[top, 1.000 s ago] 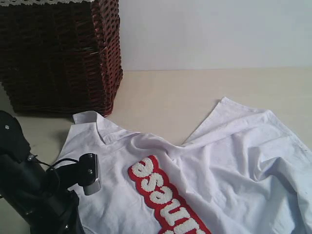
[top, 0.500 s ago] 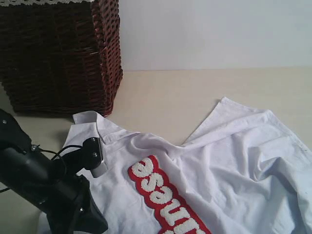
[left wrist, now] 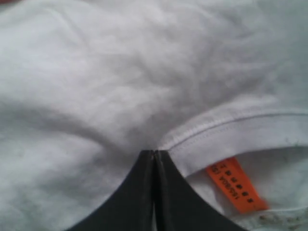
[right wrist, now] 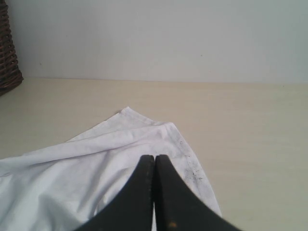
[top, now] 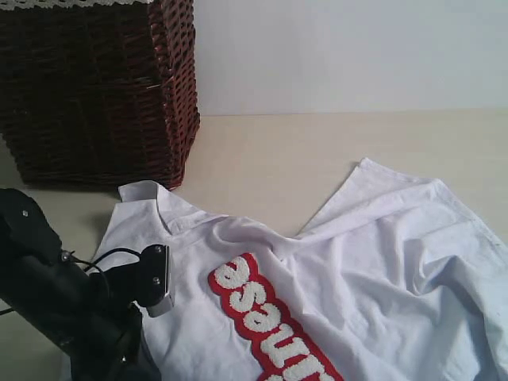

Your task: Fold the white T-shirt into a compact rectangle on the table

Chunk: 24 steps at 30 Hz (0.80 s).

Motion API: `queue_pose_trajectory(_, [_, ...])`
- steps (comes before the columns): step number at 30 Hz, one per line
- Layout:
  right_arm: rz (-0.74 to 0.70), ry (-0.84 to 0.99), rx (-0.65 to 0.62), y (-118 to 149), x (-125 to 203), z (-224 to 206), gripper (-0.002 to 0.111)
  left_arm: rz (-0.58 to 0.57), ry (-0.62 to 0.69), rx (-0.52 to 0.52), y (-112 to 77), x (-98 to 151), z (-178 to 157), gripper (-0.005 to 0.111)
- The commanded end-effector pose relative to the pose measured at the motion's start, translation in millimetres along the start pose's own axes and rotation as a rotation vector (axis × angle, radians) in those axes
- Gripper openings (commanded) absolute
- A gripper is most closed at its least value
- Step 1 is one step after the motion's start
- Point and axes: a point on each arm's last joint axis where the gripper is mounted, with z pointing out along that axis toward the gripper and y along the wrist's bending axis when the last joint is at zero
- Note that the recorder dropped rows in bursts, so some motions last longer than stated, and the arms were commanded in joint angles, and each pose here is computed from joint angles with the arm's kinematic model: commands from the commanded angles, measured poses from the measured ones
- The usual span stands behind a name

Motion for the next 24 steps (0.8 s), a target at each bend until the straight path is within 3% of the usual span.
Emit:
queue_pose_trajectory(1, [-0.004,-0.013,0.001,0,0,0,0.000,0.024,0.089,-0.078,6.5,8,1,0.000])
queue_pose_trajectory(12, [-0.004,-0.013,0.001,0,0,0,0.000,-0.009,0.200,-0.131,15.2,23,-4,0.000])
queue_pose_trajectory(19, [-0.004,-0.013,0.001,0,0,0,0.000,-0.106,0.198,-0.169,38.3,63,-25,0.000])
queue_pose_trajectory(24, [-0.004,-0.013,0.001,0,0,0,0.000,-0.124,0.212,-0.071,27.6,89,-27,0.000])
